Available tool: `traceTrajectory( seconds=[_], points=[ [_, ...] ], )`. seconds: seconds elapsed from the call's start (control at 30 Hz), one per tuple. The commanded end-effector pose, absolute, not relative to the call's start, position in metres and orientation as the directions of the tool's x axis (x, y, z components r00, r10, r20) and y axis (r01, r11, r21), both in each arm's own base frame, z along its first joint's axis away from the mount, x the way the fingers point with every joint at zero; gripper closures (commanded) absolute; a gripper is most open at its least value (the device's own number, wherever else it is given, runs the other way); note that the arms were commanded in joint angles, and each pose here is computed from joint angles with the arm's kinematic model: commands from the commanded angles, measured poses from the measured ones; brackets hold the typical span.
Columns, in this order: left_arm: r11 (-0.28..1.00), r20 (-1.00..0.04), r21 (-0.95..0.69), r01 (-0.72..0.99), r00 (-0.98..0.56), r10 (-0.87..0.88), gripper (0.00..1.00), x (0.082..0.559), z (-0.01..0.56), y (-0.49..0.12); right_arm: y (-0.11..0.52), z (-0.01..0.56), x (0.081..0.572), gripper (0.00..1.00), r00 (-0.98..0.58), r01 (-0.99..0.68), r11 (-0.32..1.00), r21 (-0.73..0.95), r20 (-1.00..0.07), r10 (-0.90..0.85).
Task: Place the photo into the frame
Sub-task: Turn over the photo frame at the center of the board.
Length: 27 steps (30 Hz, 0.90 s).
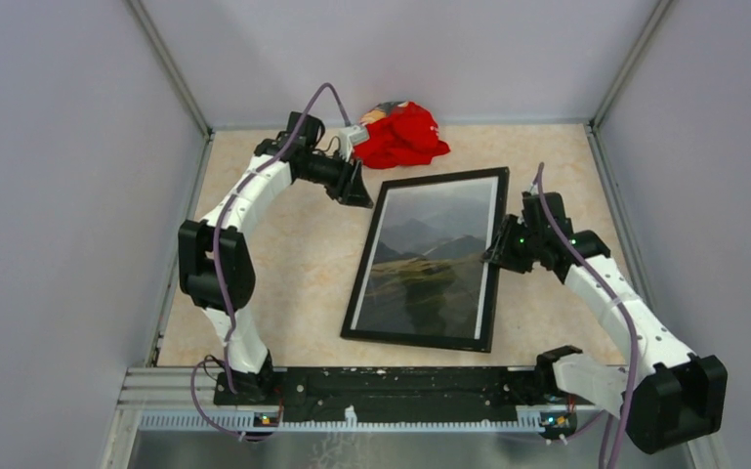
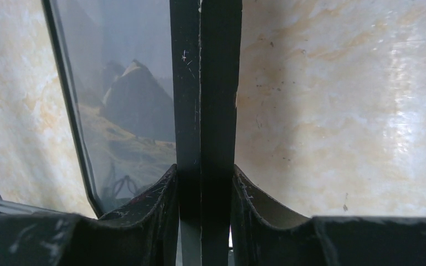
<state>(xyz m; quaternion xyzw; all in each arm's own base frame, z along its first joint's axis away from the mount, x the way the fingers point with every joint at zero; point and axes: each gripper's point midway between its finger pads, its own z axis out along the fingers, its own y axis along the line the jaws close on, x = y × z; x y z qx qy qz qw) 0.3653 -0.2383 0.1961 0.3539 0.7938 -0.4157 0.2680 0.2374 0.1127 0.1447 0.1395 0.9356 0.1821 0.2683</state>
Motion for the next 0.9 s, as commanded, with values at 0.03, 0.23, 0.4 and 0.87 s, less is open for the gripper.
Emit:
traceTrajectory(
  seconds=[0.03,0.23,0.4,0.87],
  points=[
    [0.44,-0.689,-0.454,0.774,-0.619,0.378,0.54,0.37,0.181,-0.222,0.128,0.125,0.262,0.77,-0.833,0.082,0.896,0.436,-0.463,0.302],
    [0.479,-0.676,-0.455,0.751,-0.641,0.363,0.54,0.374,0.175,-0.202,0.133,0.095,0.288,0.78,-0.865,0.061,0.918,0.391,-0.438,0.244],
    [0.503,-0.685,-0.418,0.756,-0.626,0.373,0.53,0.377,0.172,-0.193,0.133,0.064,0.304,0.79,-0.886,0.07,0.937,0.341,-0.411,0.215],
    [0.537,-0.694,-0.403,0.741,-0.63,0.349,0.35,0.381,0.171,-0.182,0.114,0.004,0.307,0.6,-0.916,0.078,0.982,0.171,-0.376,0.138]
  ],
)
